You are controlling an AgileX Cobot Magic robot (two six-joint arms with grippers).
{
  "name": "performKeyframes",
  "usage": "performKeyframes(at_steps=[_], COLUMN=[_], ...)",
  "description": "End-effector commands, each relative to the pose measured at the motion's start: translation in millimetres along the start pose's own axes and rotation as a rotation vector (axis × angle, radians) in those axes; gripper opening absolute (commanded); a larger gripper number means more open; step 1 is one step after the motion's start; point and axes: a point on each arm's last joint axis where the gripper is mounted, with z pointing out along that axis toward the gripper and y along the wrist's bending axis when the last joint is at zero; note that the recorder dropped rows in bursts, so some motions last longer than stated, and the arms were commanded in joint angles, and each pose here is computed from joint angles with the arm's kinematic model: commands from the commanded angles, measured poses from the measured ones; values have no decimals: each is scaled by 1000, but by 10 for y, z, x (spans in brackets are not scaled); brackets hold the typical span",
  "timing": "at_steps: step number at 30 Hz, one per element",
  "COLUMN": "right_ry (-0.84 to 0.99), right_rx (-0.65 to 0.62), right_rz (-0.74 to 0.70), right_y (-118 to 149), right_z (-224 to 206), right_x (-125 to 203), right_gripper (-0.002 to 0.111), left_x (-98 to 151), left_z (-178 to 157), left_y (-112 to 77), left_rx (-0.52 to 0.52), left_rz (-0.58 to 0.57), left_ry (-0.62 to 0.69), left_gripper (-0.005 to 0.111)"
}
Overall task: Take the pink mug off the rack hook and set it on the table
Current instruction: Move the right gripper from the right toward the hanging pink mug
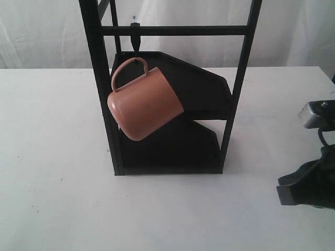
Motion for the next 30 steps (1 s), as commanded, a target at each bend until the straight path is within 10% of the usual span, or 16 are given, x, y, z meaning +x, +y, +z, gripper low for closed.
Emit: performKeyframes(at_steps=[1, 8, 22, 30], right_ry=[13, 16, -216, -109], right_rx=[-130, -489, -344, -423], right_rz=[-94, -331, -212, -415], right_y=[177, 619, 563, 674], right_z=[-8, -57, -21, -197], right_x=[-6, 68, -177, -236], right_gripper=[0, 0, 0, 0], left_x=[5, 5, 5, 5], left_z=[0, 0, 0, 0], left_y=[-7, -7, -7, -7], left_rx=[7, 7, 7, 7], left_rz=[-4, -4, -4, -4], left_ry=[-6, -6, -6, -6], left_gripper=[0, 0, 0, 0])
